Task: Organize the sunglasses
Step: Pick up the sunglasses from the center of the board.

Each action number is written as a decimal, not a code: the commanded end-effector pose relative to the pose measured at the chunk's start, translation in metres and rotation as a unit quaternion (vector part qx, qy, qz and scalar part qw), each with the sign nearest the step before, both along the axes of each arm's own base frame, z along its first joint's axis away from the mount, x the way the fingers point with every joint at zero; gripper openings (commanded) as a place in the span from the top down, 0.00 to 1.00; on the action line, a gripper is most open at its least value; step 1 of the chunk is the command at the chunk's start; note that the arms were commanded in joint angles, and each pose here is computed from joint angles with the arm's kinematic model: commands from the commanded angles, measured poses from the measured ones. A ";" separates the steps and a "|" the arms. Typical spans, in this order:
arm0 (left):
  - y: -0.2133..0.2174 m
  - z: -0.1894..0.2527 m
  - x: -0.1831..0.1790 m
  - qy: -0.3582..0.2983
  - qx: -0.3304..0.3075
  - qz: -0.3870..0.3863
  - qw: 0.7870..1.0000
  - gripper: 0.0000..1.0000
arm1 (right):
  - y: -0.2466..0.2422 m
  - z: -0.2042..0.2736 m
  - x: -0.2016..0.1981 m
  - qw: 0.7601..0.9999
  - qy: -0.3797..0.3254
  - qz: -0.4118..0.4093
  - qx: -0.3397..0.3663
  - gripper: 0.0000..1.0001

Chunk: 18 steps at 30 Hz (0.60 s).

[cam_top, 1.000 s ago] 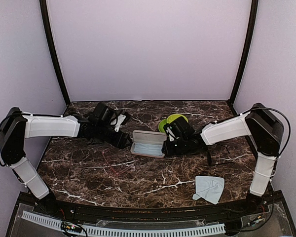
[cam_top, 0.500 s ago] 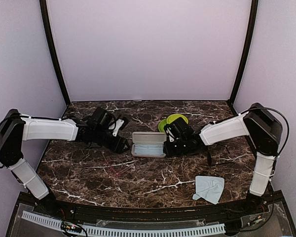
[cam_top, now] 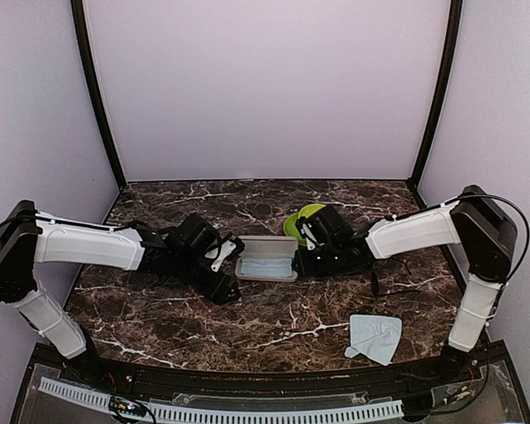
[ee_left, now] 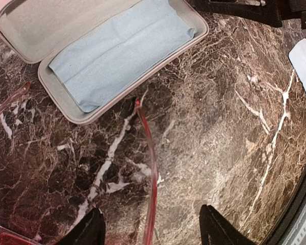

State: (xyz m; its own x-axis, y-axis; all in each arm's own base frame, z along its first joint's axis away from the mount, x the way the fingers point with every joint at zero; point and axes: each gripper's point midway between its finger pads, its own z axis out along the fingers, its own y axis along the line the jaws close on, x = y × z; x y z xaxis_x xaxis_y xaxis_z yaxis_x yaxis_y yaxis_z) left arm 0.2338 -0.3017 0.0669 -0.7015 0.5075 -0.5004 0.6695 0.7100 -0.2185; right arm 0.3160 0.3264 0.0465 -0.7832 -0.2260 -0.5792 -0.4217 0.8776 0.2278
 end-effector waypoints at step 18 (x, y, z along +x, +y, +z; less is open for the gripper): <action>-0.008 -0.022 -0.018 0.068 0.044 -0.068 0.994 0.94 | -0.006 0.023 -0.004 1.000 -0.024 -0.005 0.019 0.65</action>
State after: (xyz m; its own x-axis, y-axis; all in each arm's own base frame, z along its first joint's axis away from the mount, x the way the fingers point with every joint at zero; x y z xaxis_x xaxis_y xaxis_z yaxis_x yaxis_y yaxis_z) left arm 0.2207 -0.3048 0.0328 -0.7014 0.6184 -0.3545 0.7070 0.6666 -0.2360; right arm 0.3079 0.3174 0.0477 -0.7851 -0.2225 -0.5781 -0.4179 0.8791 0.2292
